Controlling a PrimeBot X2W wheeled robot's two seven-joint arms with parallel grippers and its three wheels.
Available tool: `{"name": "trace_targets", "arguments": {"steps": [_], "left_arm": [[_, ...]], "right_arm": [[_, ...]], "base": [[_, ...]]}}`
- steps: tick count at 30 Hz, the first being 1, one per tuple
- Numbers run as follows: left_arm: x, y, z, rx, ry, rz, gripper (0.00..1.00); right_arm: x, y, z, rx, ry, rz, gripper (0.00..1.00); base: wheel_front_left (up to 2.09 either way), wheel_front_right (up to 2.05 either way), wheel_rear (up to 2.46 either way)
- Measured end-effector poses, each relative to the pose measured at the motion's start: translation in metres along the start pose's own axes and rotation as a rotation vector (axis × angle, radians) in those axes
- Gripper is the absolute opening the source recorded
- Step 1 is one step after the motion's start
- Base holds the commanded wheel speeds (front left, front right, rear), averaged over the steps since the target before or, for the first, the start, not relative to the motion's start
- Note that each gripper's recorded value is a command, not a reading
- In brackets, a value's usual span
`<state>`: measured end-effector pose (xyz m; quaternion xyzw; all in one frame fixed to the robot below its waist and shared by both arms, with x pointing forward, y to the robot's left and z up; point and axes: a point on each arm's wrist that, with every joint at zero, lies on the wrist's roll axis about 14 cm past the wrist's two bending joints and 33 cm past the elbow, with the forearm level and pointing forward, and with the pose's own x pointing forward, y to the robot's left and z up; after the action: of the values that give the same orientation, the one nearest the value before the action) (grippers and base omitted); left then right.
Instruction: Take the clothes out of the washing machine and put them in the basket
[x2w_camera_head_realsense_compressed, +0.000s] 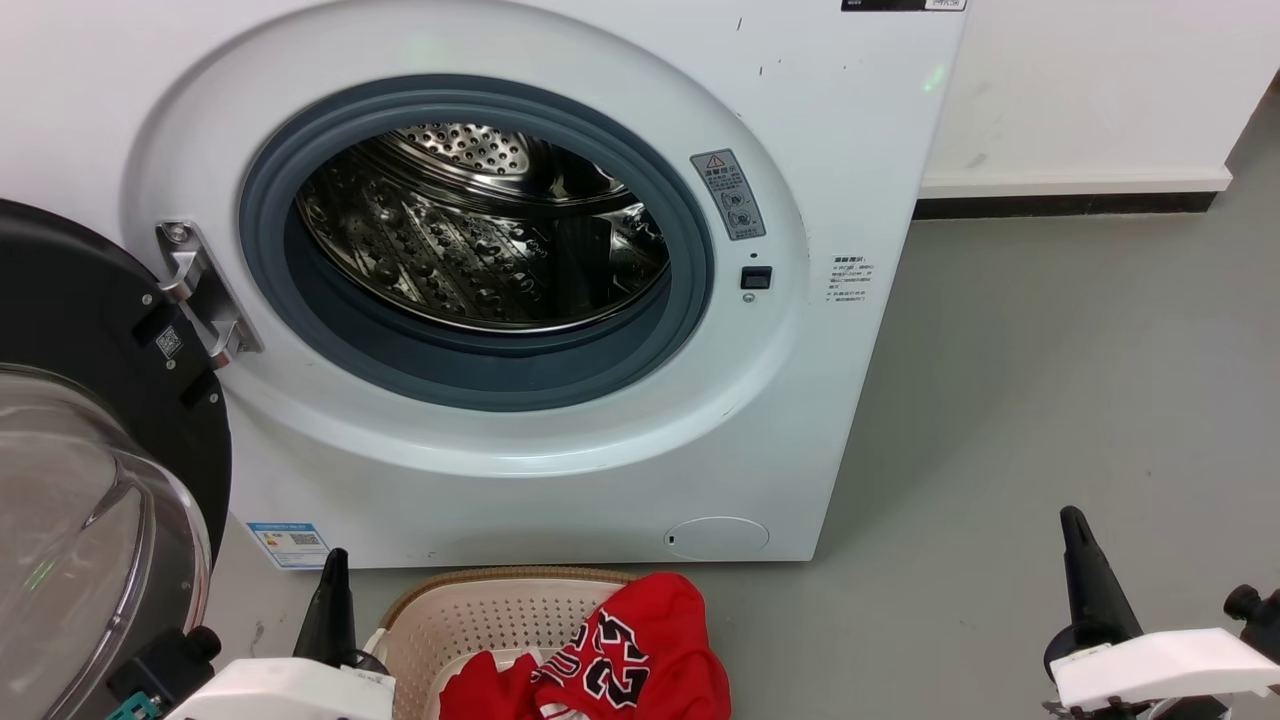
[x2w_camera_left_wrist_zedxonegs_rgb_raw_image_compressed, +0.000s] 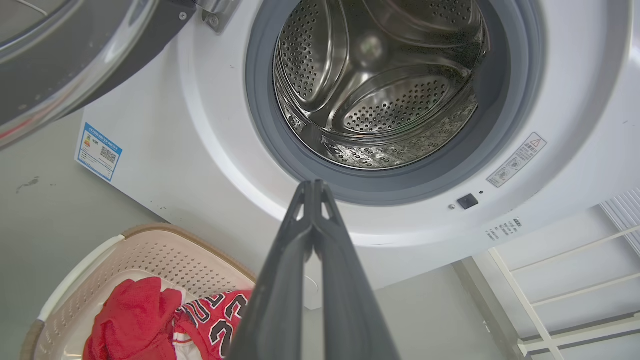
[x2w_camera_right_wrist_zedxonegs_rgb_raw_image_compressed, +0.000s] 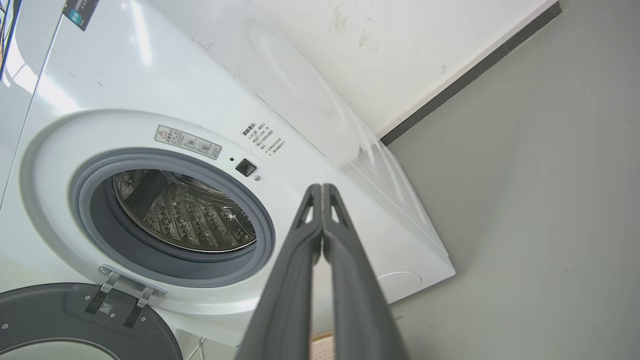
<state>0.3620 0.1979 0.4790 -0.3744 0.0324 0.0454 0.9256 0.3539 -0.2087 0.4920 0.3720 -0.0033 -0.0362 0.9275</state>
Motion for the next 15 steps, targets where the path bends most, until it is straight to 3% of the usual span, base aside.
{"name": "trace_targets", "arguments": {"steps": [15], "left_arm": [[0.007, -0.0038, 0.003, -0.194, 0.01, -0.011, 0.0]], "right_arm": [[0.0058, -0.0008, -0.0018, 0.194, 0.018, -0.012, 0.0]], "base": [[0.0, 0.0, 0.0]]}}
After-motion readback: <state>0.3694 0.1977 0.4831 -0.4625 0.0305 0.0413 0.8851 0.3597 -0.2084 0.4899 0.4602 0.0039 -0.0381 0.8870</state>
